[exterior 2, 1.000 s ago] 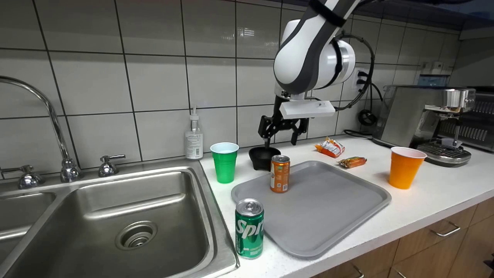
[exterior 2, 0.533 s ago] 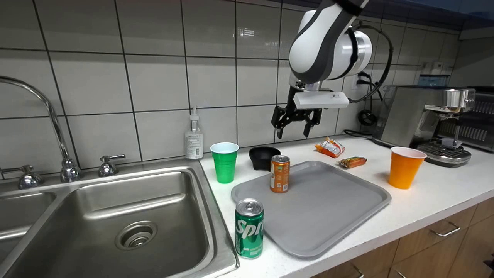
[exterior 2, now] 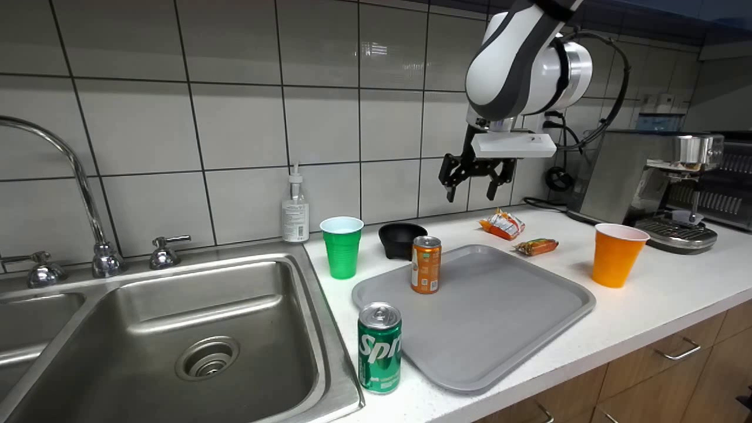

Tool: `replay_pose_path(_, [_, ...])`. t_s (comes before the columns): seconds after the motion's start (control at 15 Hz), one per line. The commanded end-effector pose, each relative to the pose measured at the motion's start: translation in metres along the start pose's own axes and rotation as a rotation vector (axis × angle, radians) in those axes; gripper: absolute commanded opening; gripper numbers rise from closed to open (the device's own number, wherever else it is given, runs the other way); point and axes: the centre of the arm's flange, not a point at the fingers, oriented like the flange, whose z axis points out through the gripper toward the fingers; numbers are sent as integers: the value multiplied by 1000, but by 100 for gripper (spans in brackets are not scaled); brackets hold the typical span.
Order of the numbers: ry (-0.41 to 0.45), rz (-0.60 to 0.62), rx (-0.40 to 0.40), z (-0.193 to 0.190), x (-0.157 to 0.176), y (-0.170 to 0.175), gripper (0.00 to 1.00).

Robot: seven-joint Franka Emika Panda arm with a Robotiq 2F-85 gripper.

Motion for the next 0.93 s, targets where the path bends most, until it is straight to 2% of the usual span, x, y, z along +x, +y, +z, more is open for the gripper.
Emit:
replay_pose_path(0.0, [4, 37, -16, -9, -1, 25, 100])
replay_pose_path(0.87, [-11, 228, -108, 16, -2, 104, 100])
